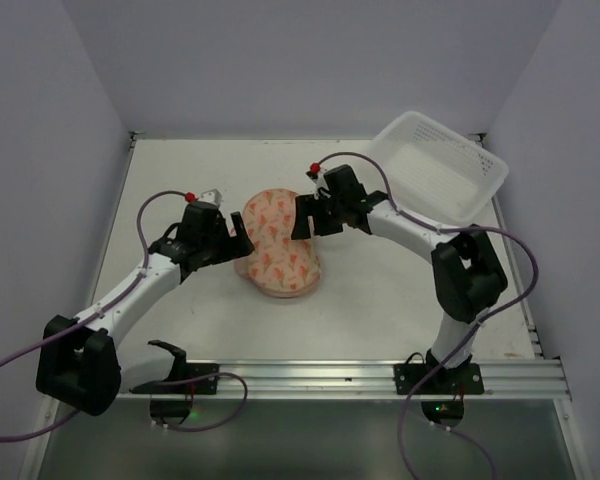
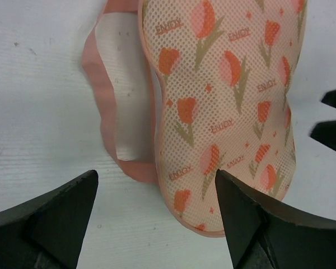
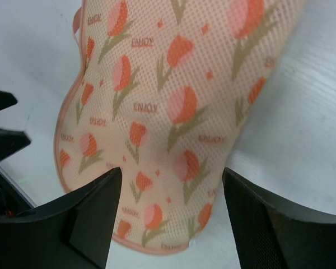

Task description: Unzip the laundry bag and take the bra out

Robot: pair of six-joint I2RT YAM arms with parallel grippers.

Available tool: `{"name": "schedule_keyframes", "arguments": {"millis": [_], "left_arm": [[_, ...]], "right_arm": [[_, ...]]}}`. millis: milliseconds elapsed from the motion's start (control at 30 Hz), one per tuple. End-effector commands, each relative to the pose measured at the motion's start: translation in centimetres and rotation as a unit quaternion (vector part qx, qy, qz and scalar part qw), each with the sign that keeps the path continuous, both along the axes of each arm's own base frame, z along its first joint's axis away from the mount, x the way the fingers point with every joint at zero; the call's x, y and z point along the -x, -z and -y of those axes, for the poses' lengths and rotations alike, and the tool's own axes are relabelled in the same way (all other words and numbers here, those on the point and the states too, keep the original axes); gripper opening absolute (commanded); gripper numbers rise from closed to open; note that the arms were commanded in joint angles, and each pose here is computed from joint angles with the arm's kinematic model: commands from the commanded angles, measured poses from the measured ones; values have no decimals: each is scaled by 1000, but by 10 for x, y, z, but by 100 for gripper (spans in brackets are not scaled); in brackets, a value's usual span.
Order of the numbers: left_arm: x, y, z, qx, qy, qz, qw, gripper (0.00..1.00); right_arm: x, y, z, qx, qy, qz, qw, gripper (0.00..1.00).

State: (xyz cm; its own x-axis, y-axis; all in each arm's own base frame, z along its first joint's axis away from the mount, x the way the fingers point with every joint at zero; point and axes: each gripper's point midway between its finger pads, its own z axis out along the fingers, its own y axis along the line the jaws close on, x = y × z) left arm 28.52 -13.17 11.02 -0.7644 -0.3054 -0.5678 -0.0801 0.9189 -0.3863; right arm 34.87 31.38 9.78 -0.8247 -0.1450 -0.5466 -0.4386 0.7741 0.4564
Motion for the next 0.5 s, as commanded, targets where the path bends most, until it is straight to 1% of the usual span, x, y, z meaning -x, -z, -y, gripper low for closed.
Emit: {"name": "schedule_keyframes", "arguments": {"millis": [0,33,67,100,133,167,200,233,267,300,333,367,433,467], "left_arm": [[-17,-6,9,22,0,14,1000,88],[-19,-3,10,25,-4,12,1000,86],[-23,1,12,29,-8,9,1000,84],[-26,1,13,31,-11,10,999,80],[-32,1,14,35,-14,16,999,78],[-34,6,16,35,-17,10,999,76],[-38,8,17,36,-17,10,999,73],[-43,11,20,38,-16,9,999,71],[-46,13,21,39,-15,8,999,70],[-49,14,23,39,-14,7,999,67],[-54,16,24,37,-15,5,999,66],[-56,19,24,33,-15,4,999,64],[-61,26,23,25,-19,-3,999,57],[-64,26,23,23,-21,-2,1000,51]], "right_arm": [[8,-56,32,-13,66,46,997,75],[13,-61,38,-14,74,51,996,77],[16,-66,46,-10,90,58,994,82],[25,-61,55,-7,103,50,993,83],[33,-81,62,-22,111,70,991,85],[37,-86,68,-23,122,77,989,87],[46,-79,76,-23,134,68,988,89],[54,-97,82,-41,142,88,985,91],[58,-100,89,-43,153,95,983,93],[66,-94,95,-43,161,89,982,95],[74,-107,101,-57,166,107,979,96],[78,-109,105,-62,169,113,977,96],[89,-102,115,-61,178,114,975,96],[96,-103,122,-65,184,122,973,96]]}}
